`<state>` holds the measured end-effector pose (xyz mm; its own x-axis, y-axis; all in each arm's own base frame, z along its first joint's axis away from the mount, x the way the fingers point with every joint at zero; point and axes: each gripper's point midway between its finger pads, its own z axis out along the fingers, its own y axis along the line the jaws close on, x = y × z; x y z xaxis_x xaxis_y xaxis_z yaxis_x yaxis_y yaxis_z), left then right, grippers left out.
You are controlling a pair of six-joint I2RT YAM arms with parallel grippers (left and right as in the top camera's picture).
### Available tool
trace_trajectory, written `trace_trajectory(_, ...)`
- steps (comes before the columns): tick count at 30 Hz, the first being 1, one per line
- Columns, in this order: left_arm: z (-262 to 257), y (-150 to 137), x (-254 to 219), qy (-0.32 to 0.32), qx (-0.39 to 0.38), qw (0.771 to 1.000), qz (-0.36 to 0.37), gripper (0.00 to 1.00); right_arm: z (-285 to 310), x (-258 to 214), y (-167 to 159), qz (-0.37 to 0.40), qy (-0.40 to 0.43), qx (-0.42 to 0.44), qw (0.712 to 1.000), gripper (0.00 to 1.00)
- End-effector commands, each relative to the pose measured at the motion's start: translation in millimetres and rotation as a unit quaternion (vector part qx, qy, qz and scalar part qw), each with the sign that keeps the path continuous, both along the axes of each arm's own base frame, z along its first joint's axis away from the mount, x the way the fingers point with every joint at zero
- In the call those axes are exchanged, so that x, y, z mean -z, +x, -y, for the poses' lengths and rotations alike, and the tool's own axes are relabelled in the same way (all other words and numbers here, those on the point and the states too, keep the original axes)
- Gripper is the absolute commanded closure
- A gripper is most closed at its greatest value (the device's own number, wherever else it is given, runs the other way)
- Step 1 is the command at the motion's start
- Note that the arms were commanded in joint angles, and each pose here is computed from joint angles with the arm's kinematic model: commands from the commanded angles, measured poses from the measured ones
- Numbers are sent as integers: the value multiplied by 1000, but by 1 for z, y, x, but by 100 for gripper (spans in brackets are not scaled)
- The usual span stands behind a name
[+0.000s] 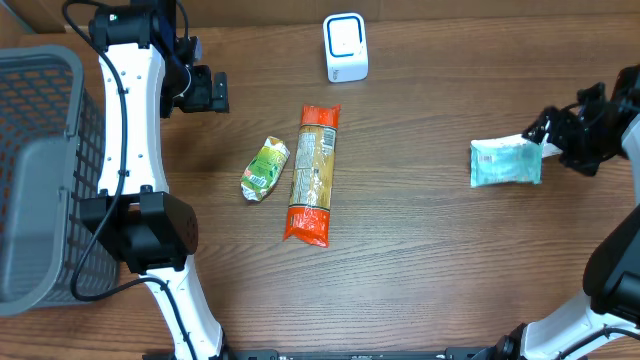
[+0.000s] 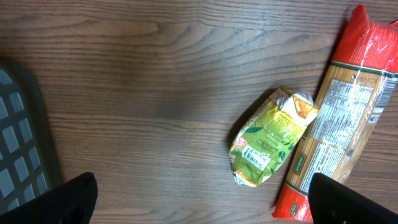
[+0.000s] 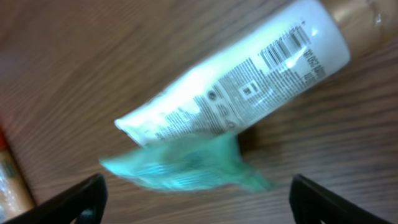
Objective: Scan the item barcode
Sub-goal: 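Carry the packet right and lay it beside the Pantene tube, then reach the right gripper to the spaghetti package and grasp it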
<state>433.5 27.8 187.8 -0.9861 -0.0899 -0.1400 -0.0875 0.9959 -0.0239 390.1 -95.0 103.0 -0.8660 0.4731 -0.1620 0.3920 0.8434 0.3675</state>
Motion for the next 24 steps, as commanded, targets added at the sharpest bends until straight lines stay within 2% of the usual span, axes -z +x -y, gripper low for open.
trace_trajectory(1, 0, 0, 4, 2, 10, 1000, -5, 0, -3, -62, 29, 75, 13, -7, 997, 0)
trace_trajectory(6, 0, 0, 4, 2, 10, 1000, -5, 1, -37, -138, 41, 137, 68, -47, 987, 0)
trace_trajectory(10, 0, 0, 4, 2, 10, 1000, -5, 0, -89, -161, 46, 167, 135, -108, 971, 0)
trace_trajectory(16, 0, 0, 4, 2, 10, 1000, -5, 0, -189, -146, 42, 157, 172, -220, 947, 0)
trace_trajectory(19, 0, 0, 4, 2, 10, 1000, -5, 0, -246, -127, 31, 145, 171, -281, 933, 7)
trace_trajectory(24, 0, 0, 4, 2, 10, 1000, -5, 0, -325, -82, 13, 102, 134, -284, 944, 12)
